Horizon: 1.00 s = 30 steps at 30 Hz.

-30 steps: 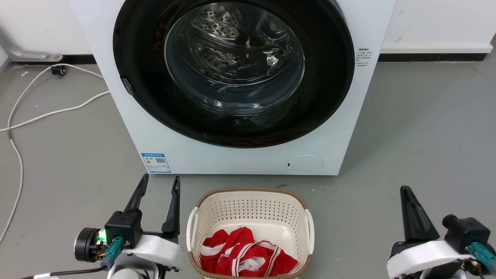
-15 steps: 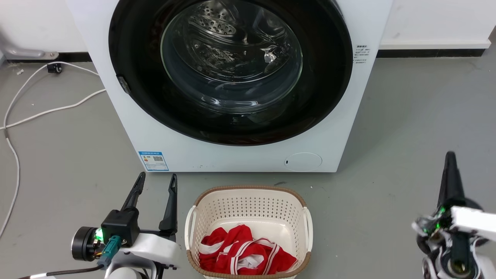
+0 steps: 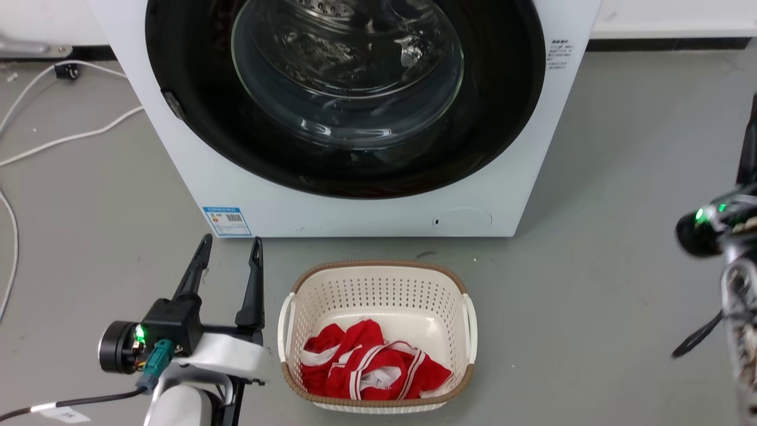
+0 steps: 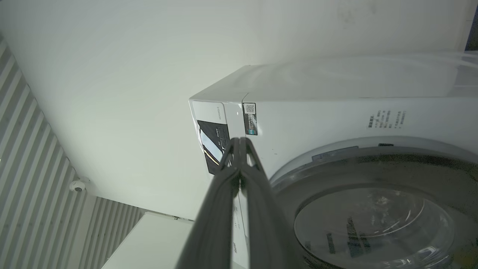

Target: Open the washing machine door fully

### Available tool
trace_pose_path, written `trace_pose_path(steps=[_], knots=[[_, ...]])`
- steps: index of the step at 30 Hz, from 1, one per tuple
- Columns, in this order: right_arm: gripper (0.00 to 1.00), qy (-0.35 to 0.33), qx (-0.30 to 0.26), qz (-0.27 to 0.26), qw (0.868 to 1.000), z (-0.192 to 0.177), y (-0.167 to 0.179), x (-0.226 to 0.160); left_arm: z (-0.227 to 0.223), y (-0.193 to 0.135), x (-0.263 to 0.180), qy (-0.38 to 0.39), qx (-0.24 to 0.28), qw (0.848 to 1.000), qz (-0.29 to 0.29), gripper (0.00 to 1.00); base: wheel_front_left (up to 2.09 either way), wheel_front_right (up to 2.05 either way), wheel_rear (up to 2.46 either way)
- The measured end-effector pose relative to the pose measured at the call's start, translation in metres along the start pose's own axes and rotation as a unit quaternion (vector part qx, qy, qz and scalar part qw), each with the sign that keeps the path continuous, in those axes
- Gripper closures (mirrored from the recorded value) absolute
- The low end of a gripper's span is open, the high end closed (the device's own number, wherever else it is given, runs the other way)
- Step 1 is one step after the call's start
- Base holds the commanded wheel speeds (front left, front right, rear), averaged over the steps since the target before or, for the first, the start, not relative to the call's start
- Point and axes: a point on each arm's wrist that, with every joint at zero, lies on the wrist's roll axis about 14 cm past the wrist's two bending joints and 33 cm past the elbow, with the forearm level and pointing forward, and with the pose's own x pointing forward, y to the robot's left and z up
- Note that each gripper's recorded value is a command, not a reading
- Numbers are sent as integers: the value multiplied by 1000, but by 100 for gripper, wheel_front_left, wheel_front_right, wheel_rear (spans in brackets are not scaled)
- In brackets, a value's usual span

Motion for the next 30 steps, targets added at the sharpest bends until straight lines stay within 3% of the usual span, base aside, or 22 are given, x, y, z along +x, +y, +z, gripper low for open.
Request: trace_pose_path(steps=[11,21,30], knots=[[100,96,-121,-27,988,-19,2,90,-4,2,22,-4,1,1000,-4,0,0,0,0],[100,233,-246,-95,936,-76,-38,134,-14,5,36,1,4,1000,-6,0,0,0,0],[100,311,-301,-146,890,-124,-88,150,-26,8,53,5,8,1000,-7,0,0,0,0]])
